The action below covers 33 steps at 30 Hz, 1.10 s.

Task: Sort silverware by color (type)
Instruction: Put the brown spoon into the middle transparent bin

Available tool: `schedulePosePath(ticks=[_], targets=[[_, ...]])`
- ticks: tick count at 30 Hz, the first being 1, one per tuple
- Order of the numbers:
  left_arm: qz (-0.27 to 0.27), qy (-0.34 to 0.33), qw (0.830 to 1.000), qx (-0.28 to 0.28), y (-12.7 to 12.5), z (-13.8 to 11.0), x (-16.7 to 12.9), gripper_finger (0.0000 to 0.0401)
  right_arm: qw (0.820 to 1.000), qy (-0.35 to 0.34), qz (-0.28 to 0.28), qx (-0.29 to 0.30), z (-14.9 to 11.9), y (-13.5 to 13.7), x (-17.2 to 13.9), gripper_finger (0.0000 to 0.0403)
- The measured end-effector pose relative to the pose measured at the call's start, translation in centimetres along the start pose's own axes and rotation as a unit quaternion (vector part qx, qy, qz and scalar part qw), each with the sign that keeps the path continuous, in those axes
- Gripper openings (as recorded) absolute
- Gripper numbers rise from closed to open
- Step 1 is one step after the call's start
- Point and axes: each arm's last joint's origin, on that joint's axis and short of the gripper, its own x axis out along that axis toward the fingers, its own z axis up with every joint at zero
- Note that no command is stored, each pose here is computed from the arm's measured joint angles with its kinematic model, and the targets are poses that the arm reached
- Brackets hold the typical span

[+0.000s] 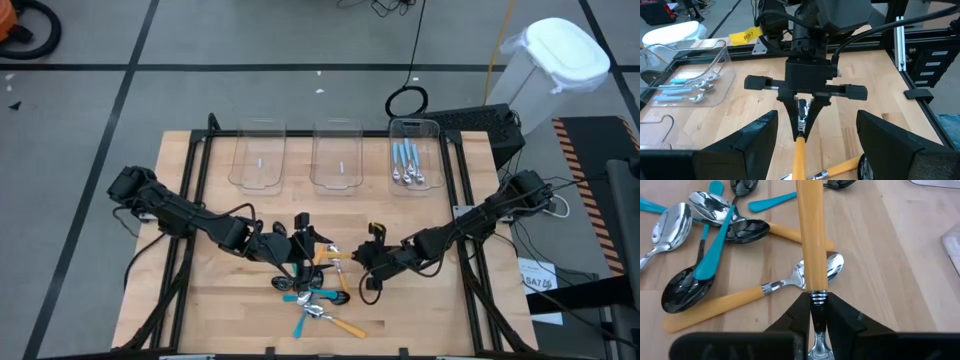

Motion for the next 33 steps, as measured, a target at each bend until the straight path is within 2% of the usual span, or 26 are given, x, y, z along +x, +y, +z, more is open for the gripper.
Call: schedulePosePath(ticks=[12, 20, 33], targets=[[0.000, 0.000, 1.000, 0.000, 0.0, 0.0, 0.0, 0.0268, 1.000, -0.018, -0.025, 0.005, 0.3, -0.2, -0.2, 0.0038], [0.000, -0.001, 1.000, 0.000, 0.0, 0.0, 0.0, 0.0268, 0.996, -0.063, -0.048, 0.028, 1.5, -0.7, -2.1, 0.0038], [0.000, -0.003, 1.000, 0.008, 0.0, 0.1, 0.0, 0.0268, 0.975, -0.146, -0.151, 0.076, 3.2, -2.5, -5.0, 0.0038]])
